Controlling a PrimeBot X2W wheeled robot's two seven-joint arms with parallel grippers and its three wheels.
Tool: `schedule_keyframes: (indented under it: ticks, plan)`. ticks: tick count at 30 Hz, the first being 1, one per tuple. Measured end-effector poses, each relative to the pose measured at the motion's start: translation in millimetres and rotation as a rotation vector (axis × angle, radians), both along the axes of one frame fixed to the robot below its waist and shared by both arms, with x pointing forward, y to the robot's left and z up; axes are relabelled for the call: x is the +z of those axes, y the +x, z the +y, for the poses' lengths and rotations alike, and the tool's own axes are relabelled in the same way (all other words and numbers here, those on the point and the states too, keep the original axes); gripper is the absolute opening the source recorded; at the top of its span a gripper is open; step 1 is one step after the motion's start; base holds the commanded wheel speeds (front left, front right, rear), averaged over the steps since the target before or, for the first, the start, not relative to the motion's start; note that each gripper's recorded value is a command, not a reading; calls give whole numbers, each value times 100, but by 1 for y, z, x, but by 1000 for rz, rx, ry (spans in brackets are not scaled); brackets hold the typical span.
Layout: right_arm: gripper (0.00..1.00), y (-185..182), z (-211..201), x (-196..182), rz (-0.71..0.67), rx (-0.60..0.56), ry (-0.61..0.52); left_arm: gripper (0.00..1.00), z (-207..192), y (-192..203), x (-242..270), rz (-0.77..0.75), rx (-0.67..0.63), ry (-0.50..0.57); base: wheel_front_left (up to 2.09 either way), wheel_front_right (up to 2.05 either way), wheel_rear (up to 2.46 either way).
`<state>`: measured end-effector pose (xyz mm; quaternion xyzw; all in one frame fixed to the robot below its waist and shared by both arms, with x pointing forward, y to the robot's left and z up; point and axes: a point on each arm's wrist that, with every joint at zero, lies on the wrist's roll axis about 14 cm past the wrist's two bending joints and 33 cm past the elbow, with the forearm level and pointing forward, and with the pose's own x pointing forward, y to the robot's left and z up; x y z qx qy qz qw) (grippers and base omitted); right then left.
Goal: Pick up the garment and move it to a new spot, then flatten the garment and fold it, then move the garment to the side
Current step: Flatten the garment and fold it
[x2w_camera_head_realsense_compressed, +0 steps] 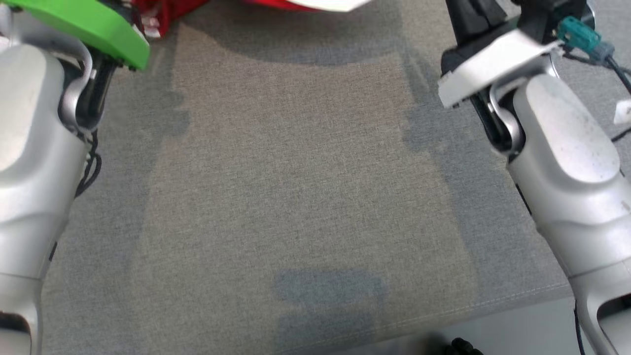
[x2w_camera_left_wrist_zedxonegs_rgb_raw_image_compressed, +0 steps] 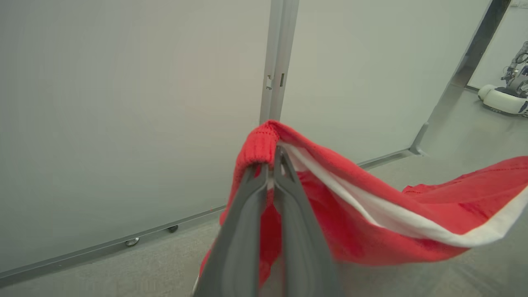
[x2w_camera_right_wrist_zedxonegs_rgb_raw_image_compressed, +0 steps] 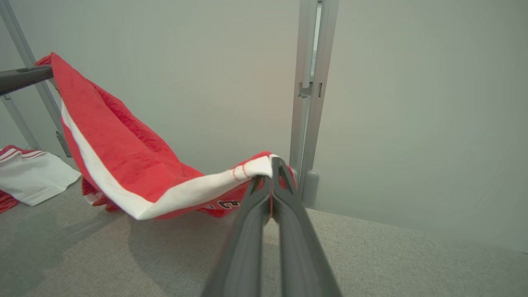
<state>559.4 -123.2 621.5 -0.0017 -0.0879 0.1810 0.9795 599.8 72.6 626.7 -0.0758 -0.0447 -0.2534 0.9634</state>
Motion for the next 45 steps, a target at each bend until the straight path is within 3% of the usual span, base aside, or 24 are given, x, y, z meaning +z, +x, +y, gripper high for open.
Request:
schedule_keyframes:
  ticks: [6,21,33,45]
  plan:
    - [0,-30,-18,-45,99,-44,63,0,-1,-22,-39,93,-48,-33,0,0,0]
    - [0,-113,-42,-65,149,-136,160,0,7,-130,-90,255,-83,-121,0,0,0]
    - [0,-185,-53,-48,116,-208,212,0,10,-218,-85,264,45,-228,0,0,0]
    - [0,-231,-63,-25,64,-245,224,0,9,-259,-67,228,91,-287,0,0,0]
